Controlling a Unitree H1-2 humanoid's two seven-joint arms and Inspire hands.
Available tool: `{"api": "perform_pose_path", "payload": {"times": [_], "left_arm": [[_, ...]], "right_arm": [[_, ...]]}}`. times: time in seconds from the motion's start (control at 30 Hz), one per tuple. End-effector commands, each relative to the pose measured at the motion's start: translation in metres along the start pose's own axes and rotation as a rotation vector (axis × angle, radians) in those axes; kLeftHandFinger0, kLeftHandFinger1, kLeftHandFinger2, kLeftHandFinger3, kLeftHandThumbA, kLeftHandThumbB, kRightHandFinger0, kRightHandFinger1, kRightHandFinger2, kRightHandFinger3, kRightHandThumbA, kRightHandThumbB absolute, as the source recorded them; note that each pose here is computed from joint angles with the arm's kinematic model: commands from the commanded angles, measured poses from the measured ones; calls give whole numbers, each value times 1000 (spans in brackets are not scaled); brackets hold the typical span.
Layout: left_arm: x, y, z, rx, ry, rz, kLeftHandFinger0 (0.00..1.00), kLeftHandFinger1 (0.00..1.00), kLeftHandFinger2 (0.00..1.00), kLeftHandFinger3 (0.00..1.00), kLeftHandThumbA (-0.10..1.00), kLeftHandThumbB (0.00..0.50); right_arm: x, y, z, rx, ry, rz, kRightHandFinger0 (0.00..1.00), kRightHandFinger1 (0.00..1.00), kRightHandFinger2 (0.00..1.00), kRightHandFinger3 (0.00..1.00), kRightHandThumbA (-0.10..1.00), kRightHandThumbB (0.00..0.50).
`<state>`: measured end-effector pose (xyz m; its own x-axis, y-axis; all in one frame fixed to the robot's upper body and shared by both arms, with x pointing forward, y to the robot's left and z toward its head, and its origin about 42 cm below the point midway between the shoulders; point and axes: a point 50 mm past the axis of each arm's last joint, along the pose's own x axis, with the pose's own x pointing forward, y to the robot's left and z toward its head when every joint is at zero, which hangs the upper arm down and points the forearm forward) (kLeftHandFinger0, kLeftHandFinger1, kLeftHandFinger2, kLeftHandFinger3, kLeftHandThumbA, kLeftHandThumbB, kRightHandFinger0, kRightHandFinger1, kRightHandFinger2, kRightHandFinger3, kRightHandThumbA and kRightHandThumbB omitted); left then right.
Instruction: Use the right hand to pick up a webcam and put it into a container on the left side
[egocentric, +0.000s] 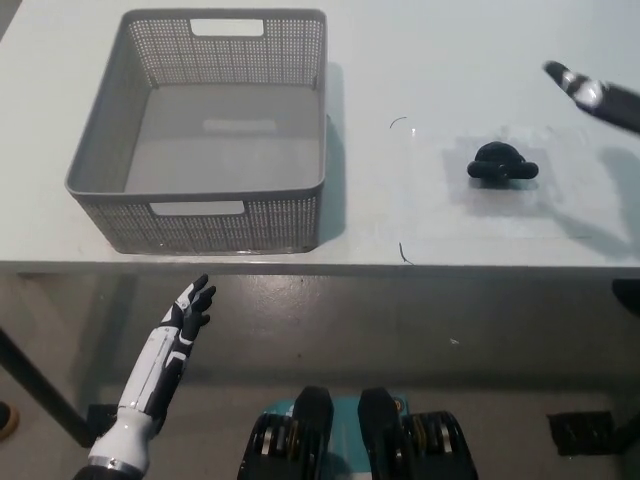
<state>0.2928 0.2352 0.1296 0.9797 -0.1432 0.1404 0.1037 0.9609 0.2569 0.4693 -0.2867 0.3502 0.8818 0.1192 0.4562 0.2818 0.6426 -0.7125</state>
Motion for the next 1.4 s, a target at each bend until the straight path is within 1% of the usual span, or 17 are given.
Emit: {"api": "perform_pose_path", "payload": {"times": [0.0,0.03,0.13,0.17,0.3,0.33,0.4,0.47,0.57,0.6,0.7,0.77,0.97,1.1,1.17,1.3,1.37], "left_arm": [[5,7,14,35,-76,-9,1000,1000,1000,1000,1000,41],[5,7,13,33,-76,-7,1000,1000,1000,1000,1000,43],[6,7,13,12,-75,-4,1000,1000,1000,1000,1000,23],[6,7,13,19,-77,-5,1000,1000,1000,1000,1000,30],[6,8,14,37,-79,-9,1000,1000,1000,1000,1000,38],[6,8,13,38,-82,-10,1000,1000,1000,1000,1000,44],[7,9,14,29,-82,-8,1000,1000,1000,1000,1000,31],[7,10,14,34,-88,-8,1000,1000,1000,1000,1000,25],[8,11,15,36,-86,-4,1000,1000,1000,1000,1000,34],[8,11,15,28,-86,-4,1000,1000,1000,1000,1000,42],[8,11,15,20,-90,-8,1000,1000,1000,1000,1000,32],[8,11,15,16,-91,-9,1000,1000,1000,1000,1000,38],[13,14,17,30,-91,-5,1000,1000,1000,1000,1000,40],[12,14,18,34,-95,-1,1000,1000,1000,1000,1000,52],[12,15,19,32,-96,2,1000,1000,1000,1000,1000,30],[12,18,20,40,-98,6,1000,1000,1000,1000,1000,42],[12,18,19,41,-99,4,1000,1000,1000,1000,1000,64]], "right_arm": [[83,-29,21,-240,53,97,1000,1000,1000,1000,913,451],[90,-28,21,-239,59,111,1000,1000,1000,1000,907,451],[123,-22,26,-260,101,207,1000,1000,1000,1000,899,494],[131,-19,28,-268,111,239,1000,1000,1000,1000,900,491],[149,-7,34,-330,139,328,1000,1000,1000,1000,1000,500],[152,-1,34,-347,146,355,1000,1000,1000,1000,1000,500],[157,10,35,-353,164,394,1000,1000,1000,1000,1000,500],[157,24,31,-358,189,420,1000,1000,1000,1000,1000,500],[155,35,26,-369,227,454,1000,1000,1000,1000,1000,500],[151,41,22,-366,237,471,1000,1000,1000,1000,989,500],[143,52,11,-354,260,502,1000,1000,1000,1000,937,500],[136,59,3,-341,287,526,1000,1000,1000,1000,936,497],[126,70,-8,-313,309,570,1000,1000,1000,1000,990,500],[120,79,-11,-313,324,603,1000,1000,1000,1000,989,500],[117,82,-14,-326,322,617,1000,1000,1000,1000,1000,500],[114,85,-17,-337,322,628,1000,1000,1000,1000,1000,500],[110,87,-22,-331,339,637,1000,1000,1000,1000,1000,500]]}}
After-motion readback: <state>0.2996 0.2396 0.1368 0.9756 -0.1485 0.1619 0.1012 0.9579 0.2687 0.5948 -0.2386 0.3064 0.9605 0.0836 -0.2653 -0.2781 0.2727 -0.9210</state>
